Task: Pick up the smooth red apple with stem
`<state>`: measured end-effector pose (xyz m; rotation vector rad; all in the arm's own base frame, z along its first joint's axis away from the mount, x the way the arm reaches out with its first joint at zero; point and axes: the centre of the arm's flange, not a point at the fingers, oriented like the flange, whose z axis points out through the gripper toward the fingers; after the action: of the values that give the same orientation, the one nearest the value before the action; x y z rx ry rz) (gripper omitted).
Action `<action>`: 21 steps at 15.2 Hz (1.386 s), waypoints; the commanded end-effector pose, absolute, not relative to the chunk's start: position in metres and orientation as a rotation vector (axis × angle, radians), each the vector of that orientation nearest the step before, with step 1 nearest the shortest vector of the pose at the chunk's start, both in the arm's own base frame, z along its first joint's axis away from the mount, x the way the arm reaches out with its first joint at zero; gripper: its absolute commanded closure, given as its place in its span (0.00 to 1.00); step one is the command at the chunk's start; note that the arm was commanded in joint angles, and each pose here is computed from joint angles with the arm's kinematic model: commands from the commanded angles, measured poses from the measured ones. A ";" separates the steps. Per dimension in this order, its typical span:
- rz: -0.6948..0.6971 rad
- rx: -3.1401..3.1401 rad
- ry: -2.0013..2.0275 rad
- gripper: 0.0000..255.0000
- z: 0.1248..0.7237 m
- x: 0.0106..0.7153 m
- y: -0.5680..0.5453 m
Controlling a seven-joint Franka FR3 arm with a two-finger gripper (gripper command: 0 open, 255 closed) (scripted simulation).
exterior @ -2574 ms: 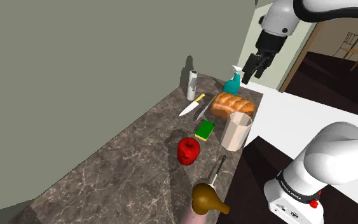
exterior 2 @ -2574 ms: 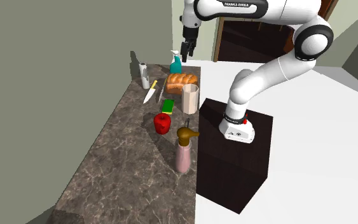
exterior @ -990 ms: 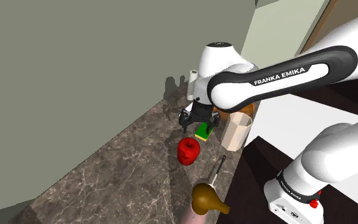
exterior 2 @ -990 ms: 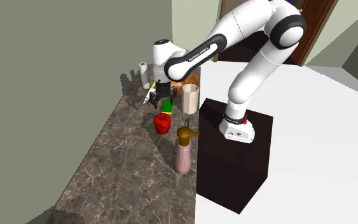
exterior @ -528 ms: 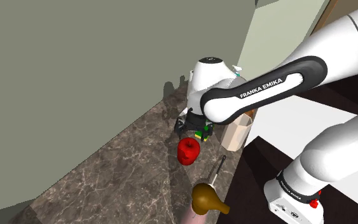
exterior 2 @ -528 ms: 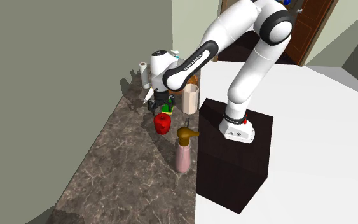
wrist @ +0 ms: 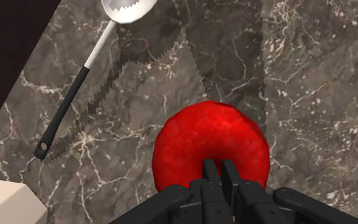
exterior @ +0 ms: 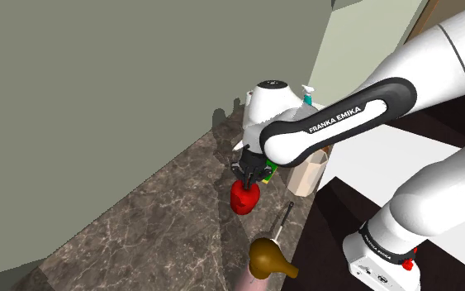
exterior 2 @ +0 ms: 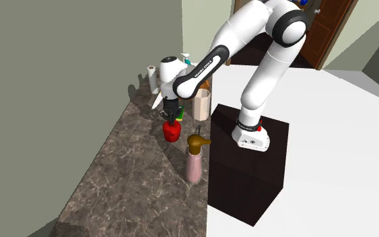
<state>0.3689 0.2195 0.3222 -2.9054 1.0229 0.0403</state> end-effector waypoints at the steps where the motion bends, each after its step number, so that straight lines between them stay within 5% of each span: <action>1: 0.040 -2.905 1.023 1.00 0.322 0.369 0.219; 21: 0.041 -2.905 1.023 1.00 0.402 0.369 0.219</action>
<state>0.3693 0.2193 0.3992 -2.9054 1.0228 0.0402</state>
